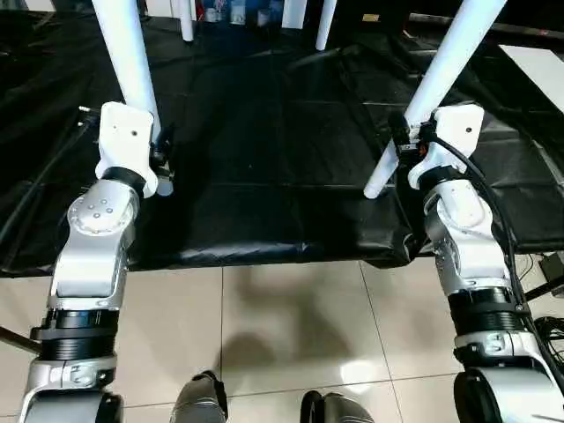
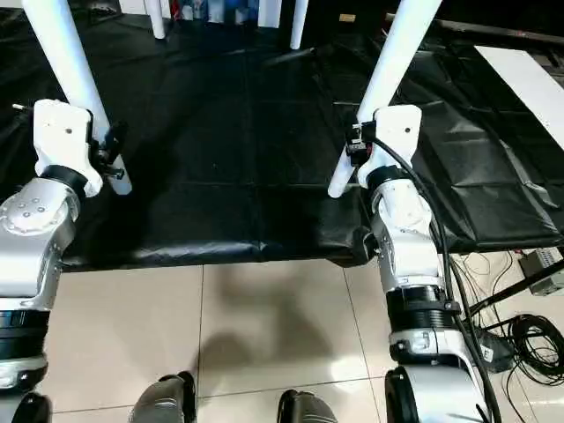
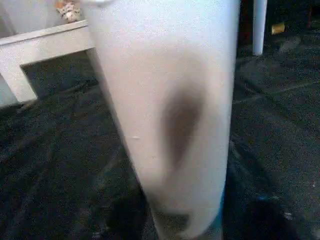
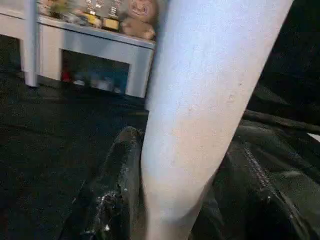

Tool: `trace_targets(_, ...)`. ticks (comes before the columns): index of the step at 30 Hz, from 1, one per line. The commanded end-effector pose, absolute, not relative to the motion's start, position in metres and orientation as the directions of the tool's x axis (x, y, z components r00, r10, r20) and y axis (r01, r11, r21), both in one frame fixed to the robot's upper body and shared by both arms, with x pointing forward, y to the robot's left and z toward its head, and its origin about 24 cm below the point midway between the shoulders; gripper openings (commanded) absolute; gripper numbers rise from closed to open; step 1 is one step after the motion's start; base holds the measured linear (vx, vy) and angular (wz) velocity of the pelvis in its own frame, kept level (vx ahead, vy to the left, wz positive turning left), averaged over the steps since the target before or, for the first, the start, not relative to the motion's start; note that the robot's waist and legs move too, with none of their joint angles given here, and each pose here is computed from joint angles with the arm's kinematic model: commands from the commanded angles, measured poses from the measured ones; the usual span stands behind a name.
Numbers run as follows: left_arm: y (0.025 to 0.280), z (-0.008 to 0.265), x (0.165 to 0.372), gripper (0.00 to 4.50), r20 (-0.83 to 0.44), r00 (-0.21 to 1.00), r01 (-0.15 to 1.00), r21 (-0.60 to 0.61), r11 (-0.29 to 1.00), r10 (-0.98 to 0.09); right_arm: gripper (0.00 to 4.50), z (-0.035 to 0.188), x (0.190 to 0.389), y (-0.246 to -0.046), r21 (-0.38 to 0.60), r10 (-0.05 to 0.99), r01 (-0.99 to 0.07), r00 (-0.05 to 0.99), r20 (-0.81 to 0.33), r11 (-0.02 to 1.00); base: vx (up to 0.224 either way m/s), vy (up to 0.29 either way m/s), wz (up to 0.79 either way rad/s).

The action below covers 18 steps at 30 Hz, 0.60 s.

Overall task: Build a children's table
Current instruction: Flip table

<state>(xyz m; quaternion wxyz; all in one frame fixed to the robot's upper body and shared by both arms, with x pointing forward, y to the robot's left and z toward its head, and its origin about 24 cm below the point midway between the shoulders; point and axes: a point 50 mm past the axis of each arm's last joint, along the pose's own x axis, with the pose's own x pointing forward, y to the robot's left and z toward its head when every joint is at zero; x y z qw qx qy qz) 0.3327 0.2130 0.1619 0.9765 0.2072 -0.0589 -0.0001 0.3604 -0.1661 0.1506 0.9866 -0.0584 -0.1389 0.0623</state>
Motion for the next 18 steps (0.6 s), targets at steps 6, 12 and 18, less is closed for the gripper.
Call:
trace_targets(6, 0.225, 0.164, 0.328, 2.95, 0.139, 0.99, -0.086, 0.394, 0.915, 0.033, 2.86, 0.153, 0.352, -0.17, -0.132, 0.134, -0.1, 0.952, 0.276, 0.986, 0.0, 0.0, 0.0)
trace_targets(12, 0.228, 0.163, 0.317, 3.29, 0.205, 0.977, -0.109, 0.296, 0.949, 0.049, 3.31, 0.152, 0.337, -0.171, -0.113, 0.124, -0.092, 0.939, 0.321, 0.989, 0.0, 0.0, 0.0)
trace_targets(18, 0.216, 0.133, 0.295, 3.29, 0.223, 0.975, -0.023, 0.067, 0.998, 0.008, 3.31, 0.119, 0.308, -0.172, -0.13, 0.152, -0.119, 0.948, 0.279, 0.984, 0.0, 0.0, 0.0)
